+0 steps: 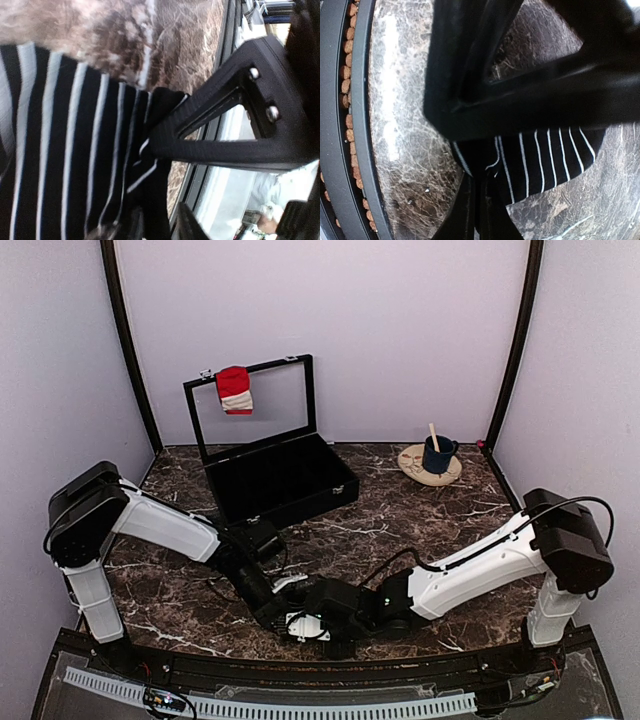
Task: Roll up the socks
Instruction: Roll the sock at the corner of the board.
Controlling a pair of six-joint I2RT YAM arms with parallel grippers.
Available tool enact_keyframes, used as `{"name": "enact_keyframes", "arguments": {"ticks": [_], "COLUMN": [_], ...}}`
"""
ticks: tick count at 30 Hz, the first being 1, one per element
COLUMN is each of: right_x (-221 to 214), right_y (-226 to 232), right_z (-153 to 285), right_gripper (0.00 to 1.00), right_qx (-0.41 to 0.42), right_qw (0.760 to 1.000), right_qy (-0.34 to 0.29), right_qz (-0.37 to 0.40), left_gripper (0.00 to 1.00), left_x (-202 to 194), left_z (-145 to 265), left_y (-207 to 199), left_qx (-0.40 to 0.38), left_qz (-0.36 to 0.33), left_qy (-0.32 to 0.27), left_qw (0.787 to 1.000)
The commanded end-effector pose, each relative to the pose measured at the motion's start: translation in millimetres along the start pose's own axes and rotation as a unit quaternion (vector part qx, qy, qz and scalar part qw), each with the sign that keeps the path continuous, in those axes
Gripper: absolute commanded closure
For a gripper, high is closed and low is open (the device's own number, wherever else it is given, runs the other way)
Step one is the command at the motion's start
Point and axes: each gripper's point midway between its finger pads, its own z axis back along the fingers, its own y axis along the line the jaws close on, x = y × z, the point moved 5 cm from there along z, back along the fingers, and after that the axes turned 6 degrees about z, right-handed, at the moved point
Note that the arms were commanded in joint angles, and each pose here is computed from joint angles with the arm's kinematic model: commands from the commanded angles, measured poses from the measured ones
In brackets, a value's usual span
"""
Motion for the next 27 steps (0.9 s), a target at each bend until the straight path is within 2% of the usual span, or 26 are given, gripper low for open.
{"name": "enact_keyframes", "arguments": {"ticks": [1,9,17,27], "right_x": [-13,-12,-2,4], "right_y": [3,-4,-7,-12], "right_z": [-8,-10,-9,-6], "right_gripper": [1.0,1.0,1.0,1.0], "right_qx": [0.03,0.062,0.115,0.176], "right_qw": [0.999,0.995,0.983,0.967], "right_qy": [0.029,0.054,0.061,0.064], "right_qz": [-0.022,-0.065,-0.127,-0.175], "left_gripper": [0.68,0.6,0.59,0.58], "left_x": [-3,0,1,-16], "left_z": [18,39,60,82], "left_y": [9,5,4,13], "left_qx": [0.071,0.123,0.17,0.227], "left_qz": [0.002,0.0,-0.001,0.02], "left_qy": [-0.047,-0.114,-0.194,-0.274], "left_qw": [0.996,0.986,0.966,0.934]}}
